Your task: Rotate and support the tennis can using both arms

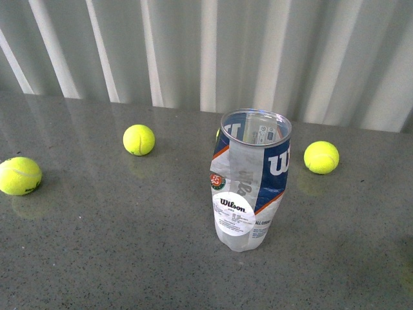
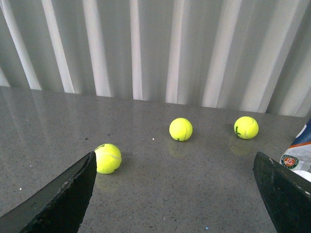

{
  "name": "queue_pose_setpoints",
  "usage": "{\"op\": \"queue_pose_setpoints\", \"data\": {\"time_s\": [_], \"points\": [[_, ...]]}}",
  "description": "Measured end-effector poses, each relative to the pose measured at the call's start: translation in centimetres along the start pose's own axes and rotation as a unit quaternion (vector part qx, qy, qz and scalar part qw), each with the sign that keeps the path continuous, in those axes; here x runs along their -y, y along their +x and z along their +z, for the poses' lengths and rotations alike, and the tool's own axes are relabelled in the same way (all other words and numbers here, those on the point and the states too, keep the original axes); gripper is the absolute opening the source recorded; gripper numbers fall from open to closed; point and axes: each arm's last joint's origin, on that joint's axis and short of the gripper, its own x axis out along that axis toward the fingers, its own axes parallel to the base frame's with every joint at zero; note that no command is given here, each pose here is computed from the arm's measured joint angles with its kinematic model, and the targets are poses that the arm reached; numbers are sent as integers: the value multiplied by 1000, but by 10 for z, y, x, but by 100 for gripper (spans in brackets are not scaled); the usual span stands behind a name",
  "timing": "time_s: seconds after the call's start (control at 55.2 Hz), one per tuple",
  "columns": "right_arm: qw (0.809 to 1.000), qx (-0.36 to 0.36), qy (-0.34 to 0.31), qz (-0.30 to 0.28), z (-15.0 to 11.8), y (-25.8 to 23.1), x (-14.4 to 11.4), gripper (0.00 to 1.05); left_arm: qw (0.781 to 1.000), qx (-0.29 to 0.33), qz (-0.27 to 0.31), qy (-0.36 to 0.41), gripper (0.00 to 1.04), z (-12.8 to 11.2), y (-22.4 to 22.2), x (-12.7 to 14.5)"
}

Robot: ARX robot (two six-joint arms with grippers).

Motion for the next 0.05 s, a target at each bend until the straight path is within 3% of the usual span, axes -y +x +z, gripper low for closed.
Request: {"op": "queue_pose_setpoints", "data": {"time_s": [0.054], "points": [[1000,0,0,0,0,0,0,97,1000,0,0,0,98,0,0,0]]}}
